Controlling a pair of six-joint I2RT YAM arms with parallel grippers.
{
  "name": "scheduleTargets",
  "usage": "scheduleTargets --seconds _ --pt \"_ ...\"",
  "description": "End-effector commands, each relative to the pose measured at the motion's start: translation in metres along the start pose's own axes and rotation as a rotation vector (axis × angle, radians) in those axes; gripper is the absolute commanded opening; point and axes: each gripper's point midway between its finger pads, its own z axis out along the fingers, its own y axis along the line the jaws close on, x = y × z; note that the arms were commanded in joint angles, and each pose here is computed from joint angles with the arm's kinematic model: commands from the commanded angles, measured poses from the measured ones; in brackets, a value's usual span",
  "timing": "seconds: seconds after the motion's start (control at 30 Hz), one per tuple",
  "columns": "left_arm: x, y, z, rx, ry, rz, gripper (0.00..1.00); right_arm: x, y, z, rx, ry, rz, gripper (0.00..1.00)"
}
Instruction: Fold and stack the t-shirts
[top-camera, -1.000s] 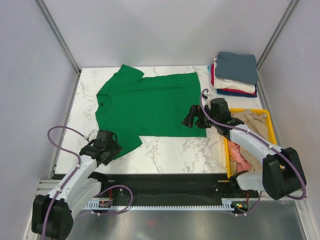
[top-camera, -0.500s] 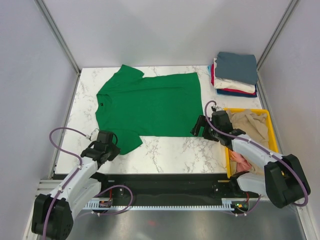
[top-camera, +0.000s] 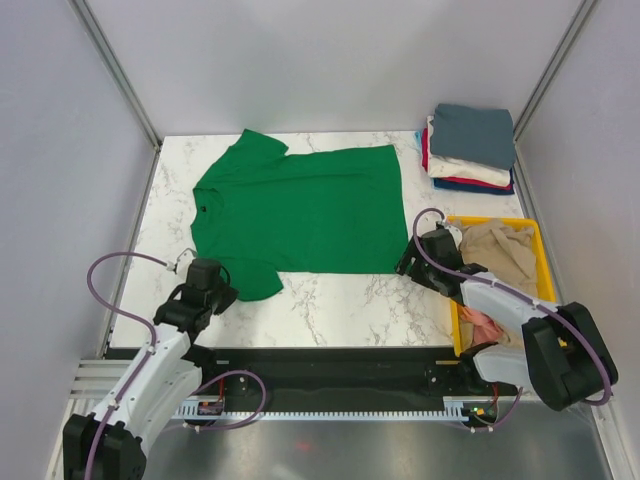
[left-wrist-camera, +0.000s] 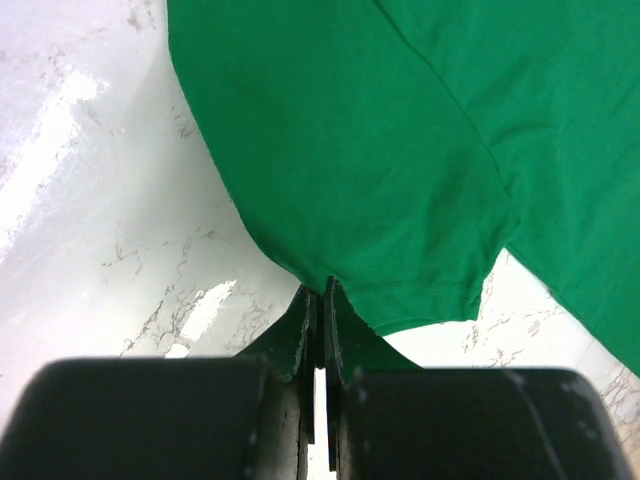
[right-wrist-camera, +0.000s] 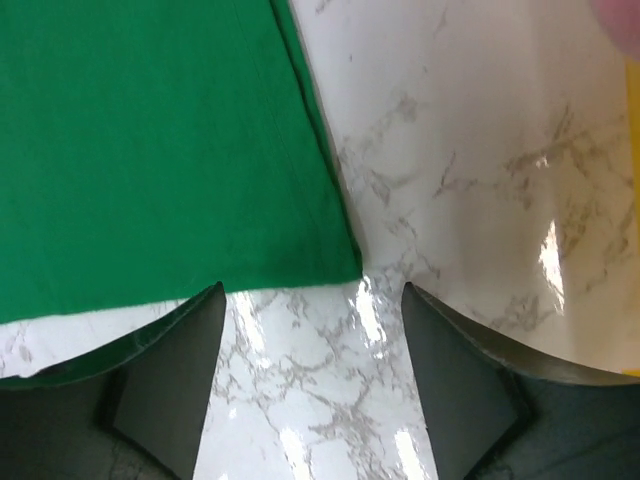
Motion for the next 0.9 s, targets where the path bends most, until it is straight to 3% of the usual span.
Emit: scheduleTargets --seconds 0.0,0.43,0.6,0.73,0.87 --pt "-0.015 -0.003 0.0 0.015 -0.067 0.026 0.02 0.003 -0.004 0.012 0.037 0.01 0.012 0.77" --pt "-0.017 -0.005 0.0 0.024 -0.082 0.024 0.02 0.009 -0.008 0.014 0.058 0.035 -0.018 0.32" --pt "-0.02 -0.008 -0.003 0.041 -0.094 0.028 0.02 0.001 -0.011 0.013 0.073 -0.006 -0.033 0.21" --pt "-0.023 -0.013 -0.011 0.057 -0.093 0.024 0.02 -0.011 -0.007 0.01 0.068 -0.042 -0.045 0.01" --pt "-0.03 -0.026 -0.028 0.087 -0.077 0.005 0.02 -0.014 -0.003 0.002 0.049 -0.038 -0.055 0.0"
